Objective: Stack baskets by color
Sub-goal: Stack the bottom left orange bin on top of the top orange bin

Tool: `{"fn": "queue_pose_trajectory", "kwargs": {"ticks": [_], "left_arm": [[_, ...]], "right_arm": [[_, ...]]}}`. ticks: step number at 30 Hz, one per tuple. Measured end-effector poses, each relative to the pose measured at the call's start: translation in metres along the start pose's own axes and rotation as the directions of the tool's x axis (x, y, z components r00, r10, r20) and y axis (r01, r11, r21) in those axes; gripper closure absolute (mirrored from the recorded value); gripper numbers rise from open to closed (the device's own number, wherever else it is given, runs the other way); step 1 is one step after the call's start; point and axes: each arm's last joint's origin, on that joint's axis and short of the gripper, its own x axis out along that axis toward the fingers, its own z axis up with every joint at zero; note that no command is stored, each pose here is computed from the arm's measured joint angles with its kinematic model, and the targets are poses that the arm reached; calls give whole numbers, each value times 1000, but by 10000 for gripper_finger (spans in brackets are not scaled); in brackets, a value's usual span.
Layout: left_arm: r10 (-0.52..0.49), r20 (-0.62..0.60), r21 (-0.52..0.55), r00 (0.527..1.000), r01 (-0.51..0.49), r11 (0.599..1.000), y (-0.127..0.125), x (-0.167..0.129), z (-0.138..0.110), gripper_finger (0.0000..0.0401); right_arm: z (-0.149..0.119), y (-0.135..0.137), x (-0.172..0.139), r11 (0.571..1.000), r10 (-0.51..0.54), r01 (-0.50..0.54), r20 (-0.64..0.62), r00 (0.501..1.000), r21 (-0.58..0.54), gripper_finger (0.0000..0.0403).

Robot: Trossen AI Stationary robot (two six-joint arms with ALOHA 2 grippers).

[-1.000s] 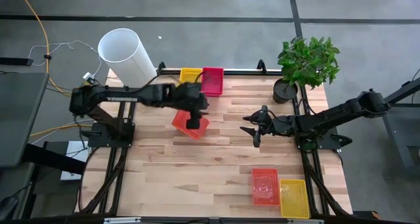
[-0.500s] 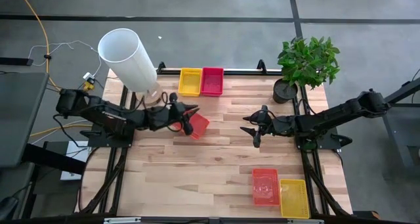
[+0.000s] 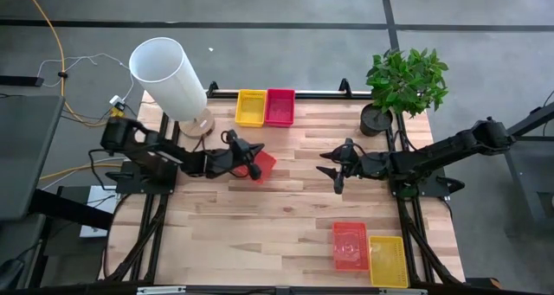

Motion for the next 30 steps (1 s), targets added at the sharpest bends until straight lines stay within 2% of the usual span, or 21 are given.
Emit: {"fn": "queue_pose_trajectory", "kwargs": {"ticks": [3, 6, 8, 12, 15, 17, 20, 23, 26, 30], "left_arm": [[13, -51, -4, 999, -13, 1000, 1, 5, -13, 401], [10, -61, -13, 998, -11, 1000, 3, 8, -16, 401], [9, -43, -8, 999, -9, 1000, 4, 7, -11, 401], [-16, 61, 30, 998, 14, 999, 4, -3, 15, 401], [-92, 97, 110, 991, 81, 991, 2, -15, 32, 401], [-162, 79, 165, 984, 148, 975, -1, -25, 38, 401], [-216, -38, 233, 976, 218, 948, -2, -43, 37, 401], [-159, -185, 251, 970, 203, 946, 1, -59, 33, 401], [-36, -280, 225, 959, 102, 969, 7, -72, 39, 401], [81, -427, 188, 901, 1, 982, 20, -78, 34, 401]], "right_arm": [[1, 0, 0, 1000, 2, -2, 9, 1000, 4, 197], [2, 0, 0, 1000, 4, -5, 20, 1000, 9, 197], [2, 1, 0, 1000, 6, -6, 23, 1000, 11, 197], [3, 1, 0, 1000, 6, -7, 26, 1000, 13, 197], [3, 1, 0, 1000, 7, -7, 26, 1000, 27, 197], [3, 1, 0, 1000, 6, -7, 25, 1000, 30, 197], [2, 1, 0, 1000, 7, -7, 22, 1000, 29, 197], [2, 0, 0, 1000, 6, -6, 19, 1000, 27, 197], [2, 1, 0, 1000, 6, -7, 19, 1000, 25, 197], [2, 0, 0, 1000, -2, 2, 21, 1000, 25, 197]]}}
